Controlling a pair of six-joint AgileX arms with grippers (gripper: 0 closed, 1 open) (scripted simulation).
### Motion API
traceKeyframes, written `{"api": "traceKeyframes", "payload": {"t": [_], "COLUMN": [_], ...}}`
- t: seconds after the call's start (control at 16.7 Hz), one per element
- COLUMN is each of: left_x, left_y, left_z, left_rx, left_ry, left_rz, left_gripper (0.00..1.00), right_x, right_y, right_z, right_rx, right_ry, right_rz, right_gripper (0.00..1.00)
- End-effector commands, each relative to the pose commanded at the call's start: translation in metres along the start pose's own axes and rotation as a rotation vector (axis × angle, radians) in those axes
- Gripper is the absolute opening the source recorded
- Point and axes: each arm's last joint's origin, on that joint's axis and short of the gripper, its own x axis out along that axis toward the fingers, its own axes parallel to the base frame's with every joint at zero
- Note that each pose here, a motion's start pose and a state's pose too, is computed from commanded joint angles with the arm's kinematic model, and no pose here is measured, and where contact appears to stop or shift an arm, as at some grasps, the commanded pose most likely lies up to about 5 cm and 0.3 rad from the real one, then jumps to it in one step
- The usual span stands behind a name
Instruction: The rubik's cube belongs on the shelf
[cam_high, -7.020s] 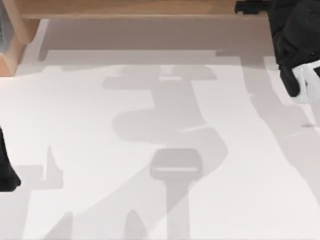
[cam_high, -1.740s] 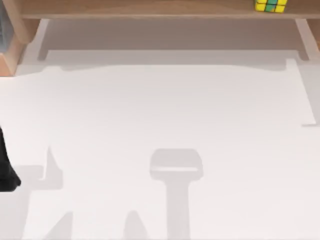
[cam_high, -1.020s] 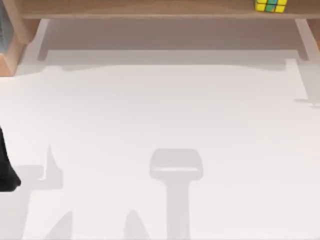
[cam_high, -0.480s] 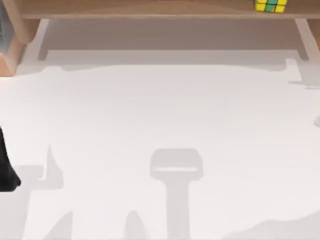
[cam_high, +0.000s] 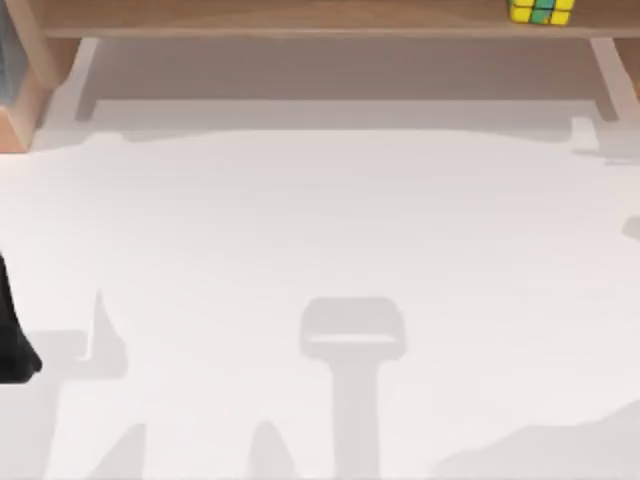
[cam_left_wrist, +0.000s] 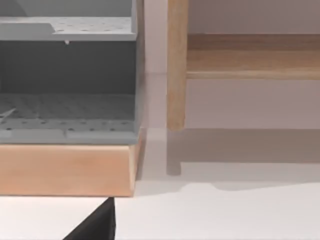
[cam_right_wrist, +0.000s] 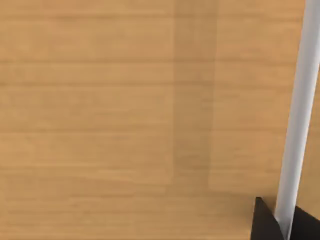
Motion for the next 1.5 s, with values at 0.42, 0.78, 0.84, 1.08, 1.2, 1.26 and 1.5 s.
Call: {"api": "traceKeyframes", "payload": {"t": [0.42, 0.78, 0.84, 1.08, 1.2, 1.26, 1.5], "left_x": [0.000, 0.000, 0.000, 0.000, 0.000, 0.000, 0.000], "left_y": [0.000, 0.000, 0.000, 0.000, 0.000, 0.000, 0.000], "left_z": [0.000, 0.000, 0.000, 0.000, 0.000, 0.000, 0.000], "left_rx": [0.000, 0.000, 0.000, 0.000, 0.000, 0.000, 0.000], "left_ry": [0.000, 0.000, 0.000, 0.000, 0.000, 0.000, 0.000], "left_rz": [0.000, 0.000, 0.000, 0.000, 0.000, 0.000, 0.000], "left_gripper": [1.00, 1.00, 1.00, 1.00, 1.00, 1.00, 1.00], "right_x": [0.056, 0.059, 0.059, 0.059, 0.059, 0.059, 0.059], "right_y": [-0.003, -0.002, -0.002, -0.002, -0.002, -0.002, -0.002], "right_z": [0.000, 0.001, 0.001, 0.001, 0.001, 0.001, 0.001], "right_rx": [-0.004, 0.000, 0.000, 0.000, 0.000, 0.000, 0.000], "right_ry": [-0.001, -0.001, -0.001, -0.001, -0.001, -0.001, -0.001], "right_rz": [-0.008, -0.004, -0.004, -0.004, -0.004, -0.004, -0.004], "right_gripper": [0.00, 0.08, 0.15, 0.45, 0.60, 0.68, 0.98]}}
